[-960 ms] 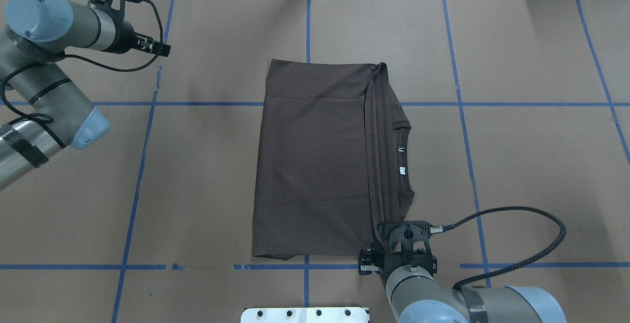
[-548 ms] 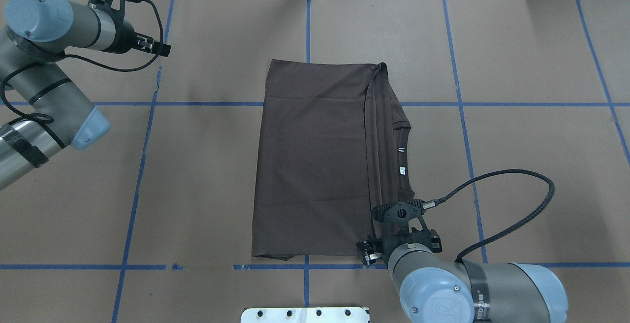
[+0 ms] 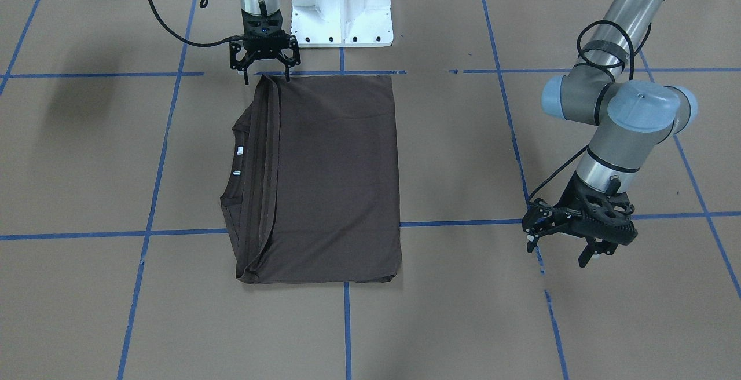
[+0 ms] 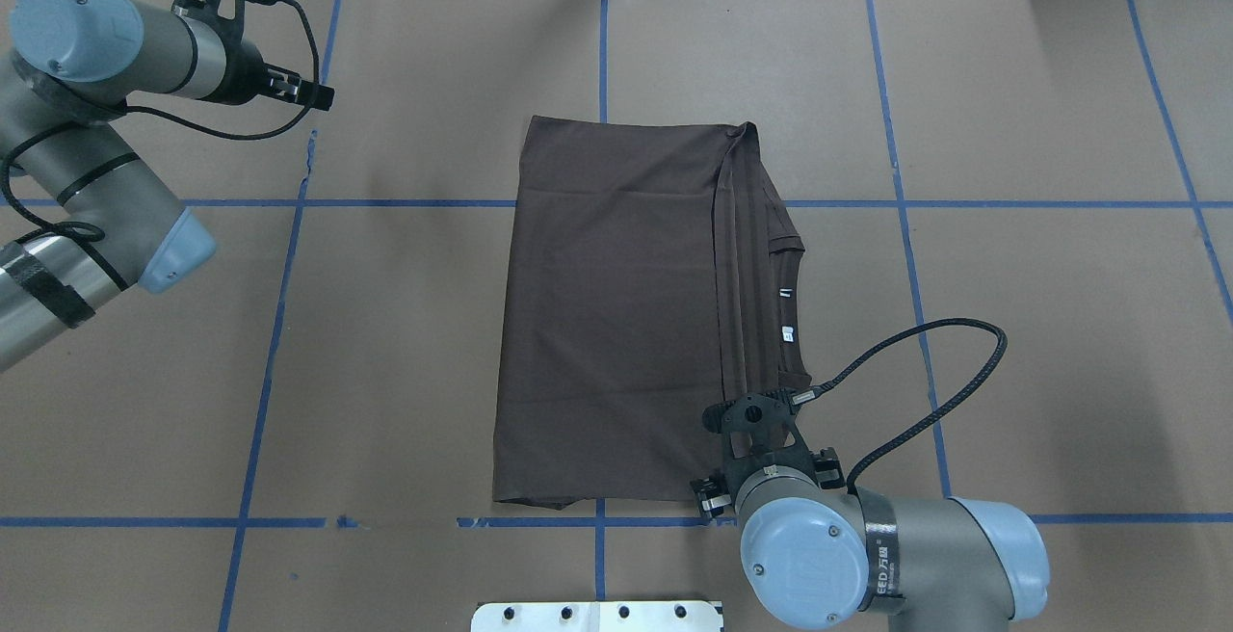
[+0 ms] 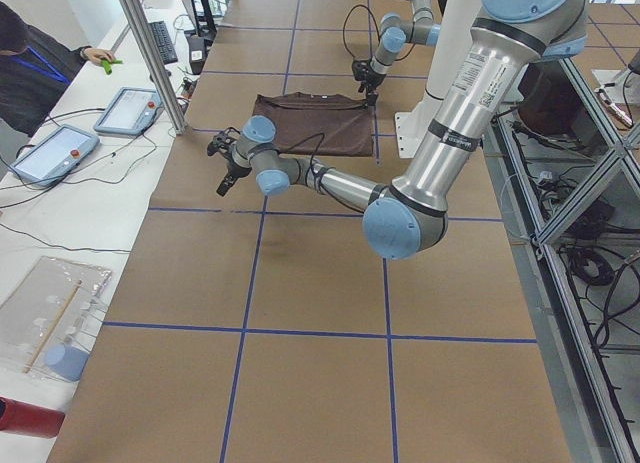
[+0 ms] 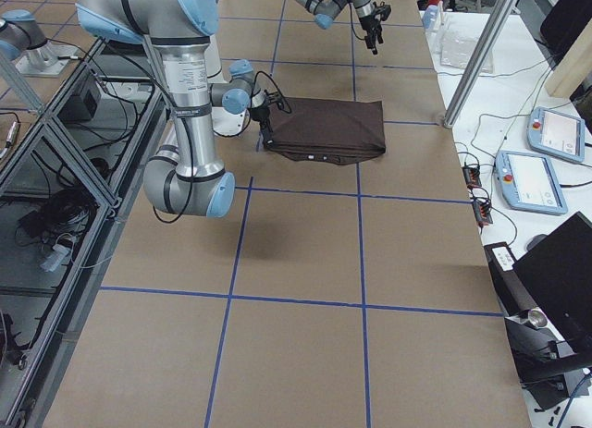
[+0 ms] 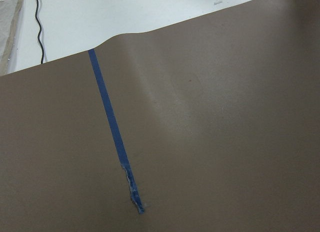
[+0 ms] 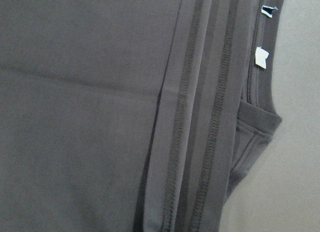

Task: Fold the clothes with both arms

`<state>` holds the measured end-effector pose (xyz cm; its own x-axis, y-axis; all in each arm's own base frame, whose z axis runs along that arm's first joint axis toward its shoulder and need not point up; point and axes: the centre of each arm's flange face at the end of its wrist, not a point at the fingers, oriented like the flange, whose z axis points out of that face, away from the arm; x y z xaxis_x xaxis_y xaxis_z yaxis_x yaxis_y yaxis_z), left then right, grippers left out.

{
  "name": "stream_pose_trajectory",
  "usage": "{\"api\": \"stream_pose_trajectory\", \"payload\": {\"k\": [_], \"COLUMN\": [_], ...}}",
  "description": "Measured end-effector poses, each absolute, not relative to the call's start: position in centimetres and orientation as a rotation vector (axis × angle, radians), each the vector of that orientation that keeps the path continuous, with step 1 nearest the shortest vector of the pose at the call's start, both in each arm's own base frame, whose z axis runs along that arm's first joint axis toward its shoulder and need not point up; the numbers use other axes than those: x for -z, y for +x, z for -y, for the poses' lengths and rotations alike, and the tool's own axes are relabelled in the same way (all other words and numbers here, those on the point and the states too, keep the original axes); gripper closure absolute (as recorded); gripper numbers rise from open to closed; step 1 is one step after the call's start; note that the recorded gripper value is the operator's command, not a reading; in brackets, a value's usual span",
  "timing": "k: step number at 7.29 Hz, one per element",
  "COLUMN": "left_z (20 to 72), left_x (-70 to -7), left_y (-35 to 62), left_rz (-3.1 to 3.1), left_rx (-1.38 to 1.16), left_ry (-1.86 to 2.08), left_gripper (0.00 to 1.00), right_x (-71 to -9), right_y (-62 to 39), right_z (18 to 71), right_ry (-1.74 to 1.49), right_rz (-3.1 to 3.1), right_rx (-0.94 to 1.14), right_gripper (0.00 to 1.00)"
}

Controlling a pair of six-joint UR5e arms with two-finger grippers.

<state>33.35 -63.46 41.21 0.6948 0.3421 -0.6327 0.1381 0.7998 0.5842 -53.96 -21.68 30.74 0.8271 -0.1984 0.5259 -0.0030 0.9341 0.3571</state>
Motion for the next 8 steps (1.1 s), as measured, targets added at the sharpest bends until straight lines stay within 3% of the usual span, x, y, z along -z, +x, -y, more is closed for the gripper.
{"api": "stream_pose_trajectory", "payload": {"k": [8], "left_z": [63.4], "left_x": [-41.1], "left_y": [33.3], "left_rz": [-0.810], "left_rx": [-0.122], "left_ry": [0.652], "left_gripper": [0.00], "right_x": [-32.0], "right_y": [-52.9], "right_z": [24.1], "right_ry": [0.331], "right_rz": [0.461], "right_rx": [0.164], "right_gripper": [0.00]}}
